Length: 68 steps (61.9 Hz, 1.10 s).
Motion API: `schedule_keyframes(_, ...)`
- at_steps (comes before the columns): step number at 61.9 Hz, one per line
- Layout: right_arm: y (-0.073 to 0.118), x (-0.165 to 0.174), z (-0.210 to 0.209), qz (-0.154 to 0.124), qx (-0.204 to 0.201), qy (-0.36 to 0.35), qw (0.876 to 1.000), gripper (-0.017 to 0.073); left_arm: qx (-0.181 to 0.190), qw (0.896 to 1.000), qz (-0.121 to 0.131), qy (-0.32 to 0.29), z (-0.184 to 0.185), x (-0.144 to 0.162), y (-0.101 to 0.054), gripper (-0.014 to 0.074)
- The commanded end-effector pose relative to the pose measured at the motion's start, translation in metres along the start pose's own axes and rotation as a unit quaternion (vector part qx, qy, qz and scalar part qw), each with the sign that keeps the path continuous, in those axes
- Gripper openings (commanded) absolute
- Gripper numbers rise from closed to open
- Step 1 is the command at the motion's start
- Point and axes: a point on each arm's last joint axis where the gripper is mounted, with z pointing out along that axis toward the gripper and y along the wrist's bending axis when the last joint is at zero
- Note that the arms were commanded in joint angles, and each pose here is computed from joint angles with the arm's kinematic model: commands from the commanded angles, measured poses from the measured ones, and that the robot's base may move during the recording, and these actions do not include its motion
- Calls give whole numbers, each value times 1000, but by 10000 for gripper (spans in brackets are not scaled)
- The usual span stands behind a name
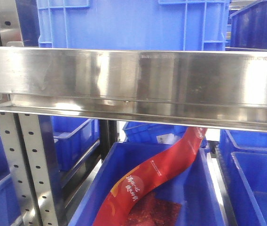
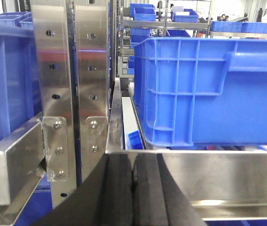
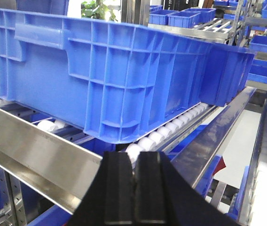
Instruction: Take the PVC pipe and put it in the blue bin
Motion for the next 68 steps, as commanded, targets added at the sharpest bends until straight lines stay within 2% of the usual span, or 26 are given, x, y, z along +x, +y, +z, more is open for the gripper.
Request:
schedule_keyframes(1, 0, -1, -1, -2, 3, -10, 1000, -162, -3, 1000, -4, -14, -4, 3, 0, -111)
schedule_keyframes(20, 0, 0, 0, -2, 3, -8, 1000, -162, -2, 999, -7, -32, -18, 24, 1, -111)
schedule_keyframes(68, -1, -1, 0, -2, 4, -15, 1000, -162, -2, 999, -7, -43, -21, 22, 1, -111)
